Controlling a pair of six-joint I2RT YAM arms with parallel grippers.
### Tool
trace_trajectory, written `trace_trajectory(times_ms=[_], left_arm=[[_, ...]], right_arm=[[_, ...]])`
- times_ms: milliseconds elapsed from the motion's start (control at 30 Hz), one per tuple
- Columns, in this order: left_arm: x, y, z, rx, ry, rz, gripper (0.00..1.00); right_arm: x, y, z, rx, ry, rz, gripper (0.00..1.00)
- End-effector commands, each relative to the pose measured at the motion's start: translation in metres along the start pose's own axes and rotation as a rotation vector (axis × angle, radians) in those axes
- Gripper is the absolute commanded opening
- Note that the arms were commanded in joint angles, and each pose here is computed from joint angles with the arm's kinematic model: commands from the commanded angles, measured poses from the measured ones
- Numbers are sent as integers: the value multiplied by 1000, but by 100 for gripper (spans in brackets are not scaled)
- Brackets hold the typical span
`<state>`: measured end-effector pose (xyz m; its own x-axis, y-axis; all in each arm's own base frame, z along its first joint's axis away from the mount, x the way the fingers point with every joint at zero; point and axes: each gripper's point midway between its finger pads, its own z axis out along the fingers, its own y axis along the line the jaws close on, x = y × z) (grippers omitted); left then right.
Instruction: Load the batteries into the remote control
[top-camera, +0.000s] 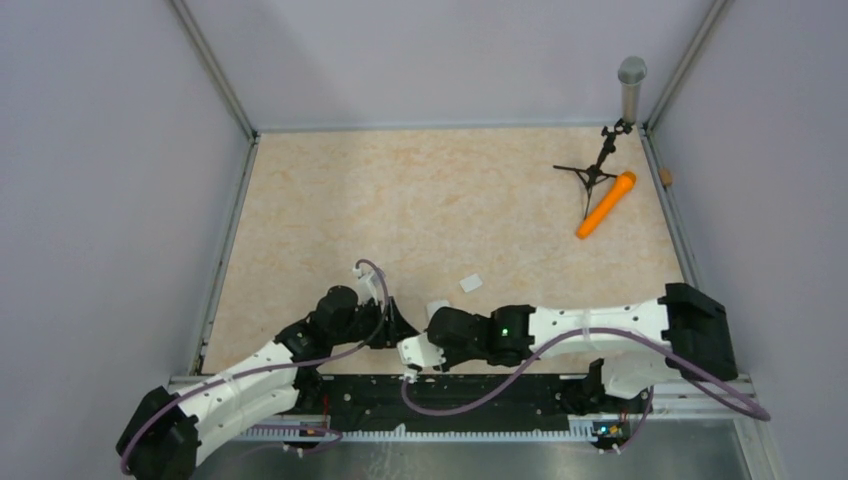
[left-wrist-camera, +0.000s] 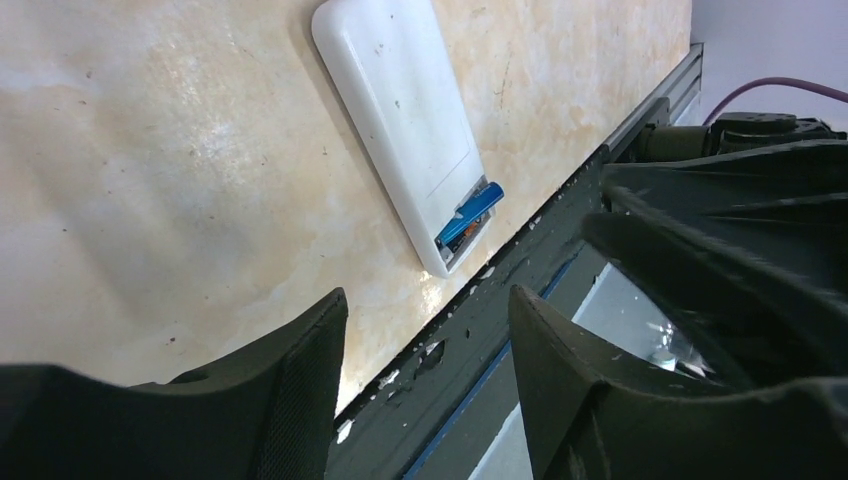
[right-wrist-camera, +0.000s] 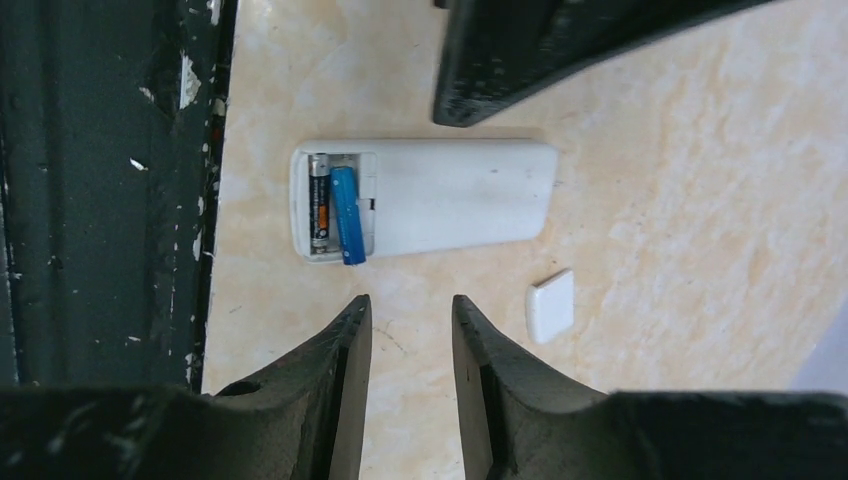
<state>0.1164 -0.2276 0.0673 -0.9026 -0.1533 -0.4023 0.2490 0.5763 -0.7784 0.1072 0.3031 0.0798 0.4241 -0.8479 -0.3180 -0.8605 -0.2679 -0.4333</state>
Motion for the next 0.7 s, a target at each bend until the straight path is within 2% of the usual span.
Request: trace_trajectory(times_ms=[0, 167, 333, 433, 567, 667], left_arm=[[-3, -13, 4, 68, 7, 19, 60], [-1, -17, 7, 91, 32, 18, 58], [3, -18, 10, 103, 60, 16, 57], [6, -20, 13, 111, 81, 12, 56], [11, -23, 18, 126, 111, 1, 54], [15, -24, 21, 129, 129, -6, 48]], right_arm=[[-7, -16, -24, 84, -83, 150, 34], [-11, -25, -37, 163, -145, 349, 33], [-1, -40, -42, 317, -170, 639, 31], [7, -45, -44, 382, -151, 852, 38], [10, -41, -39, 345, -136, 1048, 37], [10, -31, -29, 294, -144, 1161, 34]])
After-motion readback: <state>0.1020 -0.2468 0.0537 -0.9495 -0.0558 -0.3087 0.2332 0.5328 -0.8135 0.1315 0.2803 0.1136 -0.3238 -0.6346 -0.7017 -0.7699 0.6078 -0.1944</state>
